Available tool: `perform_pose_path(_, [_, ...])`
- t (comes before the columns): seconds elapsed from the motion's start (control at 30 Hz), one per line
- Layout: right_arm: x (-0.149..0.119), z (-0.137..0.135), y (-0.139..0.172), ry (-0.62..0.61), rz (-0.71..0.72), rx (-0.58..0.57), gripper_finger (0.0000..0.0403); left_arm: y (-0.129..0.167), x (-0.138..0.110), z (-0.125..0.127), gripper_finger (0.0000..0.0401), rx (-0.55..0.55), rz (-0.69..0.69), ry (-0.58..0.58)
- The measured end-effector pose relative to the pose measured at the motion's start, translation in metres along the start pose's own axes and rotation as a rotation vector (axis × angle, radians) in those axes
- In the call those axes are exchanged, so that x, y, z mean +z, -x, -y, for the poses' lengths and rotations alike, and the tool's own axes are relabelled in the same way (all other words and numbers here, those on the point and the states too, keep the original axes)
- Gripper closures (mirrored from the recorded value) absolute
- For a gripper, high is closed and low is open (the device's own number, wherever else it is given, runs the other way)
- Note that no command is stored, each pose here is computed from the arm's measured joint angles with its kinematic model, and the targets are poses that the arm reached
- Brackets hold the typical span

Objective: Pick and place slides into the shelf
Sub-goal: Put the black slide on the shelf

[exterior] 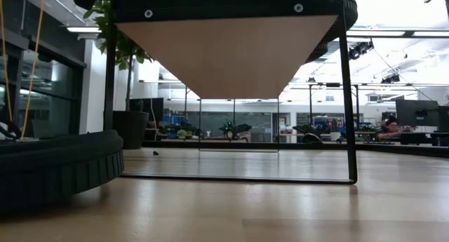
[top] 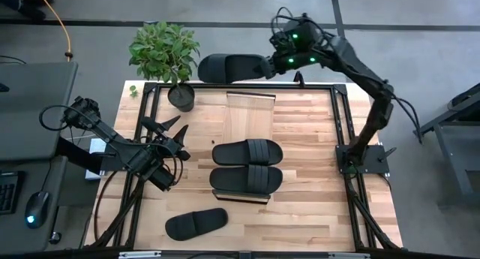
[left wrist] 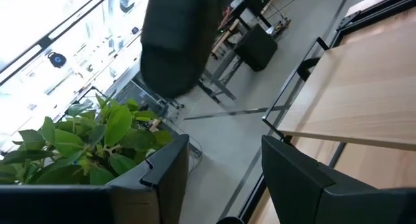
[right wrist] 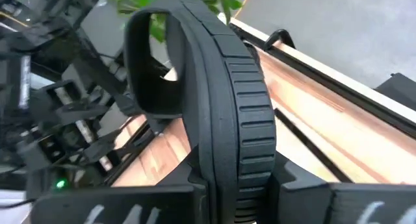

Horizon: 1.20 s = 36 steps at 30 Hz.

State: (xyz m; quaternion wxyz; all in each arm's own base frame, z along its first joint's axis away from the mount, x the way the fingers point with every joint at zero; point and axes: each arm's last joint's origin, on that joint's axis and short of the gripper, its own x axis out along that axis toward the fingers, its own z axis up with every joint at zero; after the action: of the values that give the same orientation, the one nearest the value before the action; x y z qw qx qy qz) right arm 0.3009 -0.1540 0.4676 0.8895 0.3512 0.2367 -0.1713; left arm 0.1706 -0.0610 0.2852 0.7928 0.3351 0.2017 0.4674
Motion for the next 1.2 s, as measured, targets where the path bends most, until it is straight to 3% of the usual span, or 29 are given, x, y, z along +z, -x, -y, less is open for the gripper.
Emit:
perform_pose_path(0.2, [-0.008, -0.011, 0.038, 0.028, 0.055, -0.037, 0.036, 0.0, 0.0, 0.0, 0.0228, -0.009, -0.014, 0.005])
perform_pose_path(0.47, [-0.017, -0.013, 0.063, 0.059, 0.069, -0.047, 0.036, 0.0, 0.0, 0.001, 0.0229, -0.013, -0.02, 0.011])
perform_pose_path(0.7, [-0.048, 0.011, 0.082, 0.036, 0.099, -0.016, 0.036, 0.0, 0.0, 0.001, 0.0229, -0.015, -0.023, 0.011])
perform_pose_path(0.83, [-0.073, 0.031, 0.081, 0.019, 0.202, 0.112, 0.036, 0.0, 0.0, 0.001, 0.0229, -0.015, -0.023, 0.011])
perform_pose_path(0.97, [-0.088, 0.038, 0.08, 0.036, 0.408, 0.34, 0.036, 0.0, 0.0, 0.001, 0.0229, -0.005, -0.007, 0.011])
perform_pose_path(1.03, [-0.098, 0.041, 0.072, 0.055, 0.427, 0.432, 0.036, 0.0, 0.0, 0.0, 0.0229, 0.001, 0.002, 0.013])
perform_pose_path(1.2, [-0.128, 0.049, 0.045, 0.059, 0.428, 0.521, 0.036, 0.0, 0.0, 0.001, 0.0229, 0.001, 0.002, 0.013])
